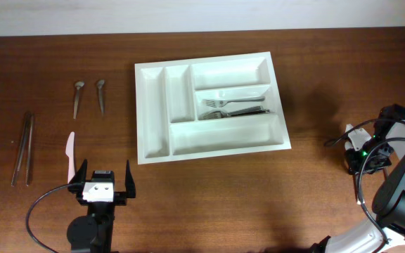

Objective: Pack container
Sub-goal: 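Lower the right gripper and grasp the spoon by its neck, then carry the spoon with the right gripper to the tray's top compartment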

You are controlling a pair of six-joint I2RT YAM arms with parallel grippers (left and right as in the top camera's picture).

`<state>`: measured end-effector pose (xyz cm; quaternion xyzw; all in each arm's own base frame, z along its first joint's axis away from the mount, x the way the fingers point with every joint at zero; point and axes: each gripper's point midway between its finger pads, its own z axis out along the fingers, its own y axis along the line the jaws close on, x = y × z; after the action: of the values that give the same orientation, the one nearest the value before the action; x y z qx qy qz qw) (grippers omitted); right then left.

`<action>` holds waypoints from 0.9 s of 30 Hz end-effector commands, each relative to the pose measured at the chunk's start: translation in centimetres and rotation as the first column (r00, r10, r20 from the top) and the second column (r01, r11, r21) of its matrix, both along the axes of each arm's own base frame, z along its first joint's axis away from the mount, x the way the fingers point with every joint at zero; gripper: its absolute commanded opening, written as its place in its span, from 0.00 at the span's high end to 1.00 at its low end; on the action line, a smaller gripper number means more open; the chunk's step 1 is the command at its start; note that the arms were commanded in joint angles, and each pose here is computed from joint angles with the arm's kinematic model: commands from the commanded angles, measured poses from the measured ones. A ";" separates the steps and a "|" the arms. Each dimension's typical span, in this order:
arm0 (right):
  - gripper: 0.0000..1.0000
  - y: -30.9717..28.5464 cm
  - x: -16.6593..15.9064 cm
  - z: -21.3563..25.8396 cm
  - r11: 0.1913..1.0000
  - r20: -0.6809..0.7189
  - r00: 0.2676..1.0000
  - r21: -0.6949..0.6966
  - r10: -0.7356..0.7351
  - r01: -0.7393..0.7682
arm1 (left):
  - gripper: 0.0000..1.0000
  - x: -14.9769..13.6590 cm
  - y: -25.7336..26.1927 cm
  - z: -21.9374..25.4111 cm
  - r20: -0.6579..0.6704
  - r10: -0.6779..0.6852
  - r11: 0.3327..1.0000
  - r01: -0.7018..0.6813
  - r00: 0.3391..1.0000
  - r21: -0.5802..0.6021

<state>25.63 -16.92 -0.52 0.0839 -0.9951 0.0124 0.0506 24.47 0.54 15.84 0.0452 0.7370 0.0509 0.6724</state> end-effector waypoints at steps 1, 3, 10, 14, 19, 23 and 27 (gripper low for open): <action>0.78 0.2 -0.8 -1.7 0.999 -0.039 0.999 -0.014 -0.030 0.029 | 0.01 0.0 0.0 -0.1 0.001 -0.002 1.000 0.002 1.000 0.016; 0.81 0.2 -0.8 -1.7 0.999 -0.039 0.999 -0.019 -0.030 0.029 | 0.01 0.0 0.0 -0.1 0.001 -0.002 1.000 0.002 1.000 0.016; 0.92 -0.1 -0.7 -1.7 0.999 -0.033 0.999 -0.029 -0.030 0.029 | 0.01 0.0 0.0 -0.1 0.001 -0.002 1.000 0.002 1.000 0.016; 0.93 -0.1 -0.6 -1.7 0.999 -0.031 0.999 -0.030 -0.029 0.028 | 0.01 0.0 0.0 -0.1 0.001 -0.002 1.000 0.002 1.000 0.016; 0.96 -0.6 0.8 -0.9 0.999 0.004 1.000 -0.048 -0.021 0.021 | 0.01 0.0 0.0 -0.1 0.001 -0.002 1.000 0.002 1.000 0.016; 0.96 -0.6 3.9 0.7 0.997 0.067 0.997 -0.078 0.023 -0.017 | 0.01 0.0 0.0 -0.1 0.001 -0.002 1.000 0.002 1.000 0.016; 0.96 0.5 8.2 3.0 0.989 0.150 0.983 -0.123 0.106 -0.087 | 0.01 0.0 0.0 -0.1 0.001 -0.002 1.000 0.002 1.000 0.016</action>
<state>29.73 -17.36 0.37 0.1005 -0.9933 0.0546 0.0183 24.47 0.54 15.84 0.0452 0.7370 0.0509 0.6724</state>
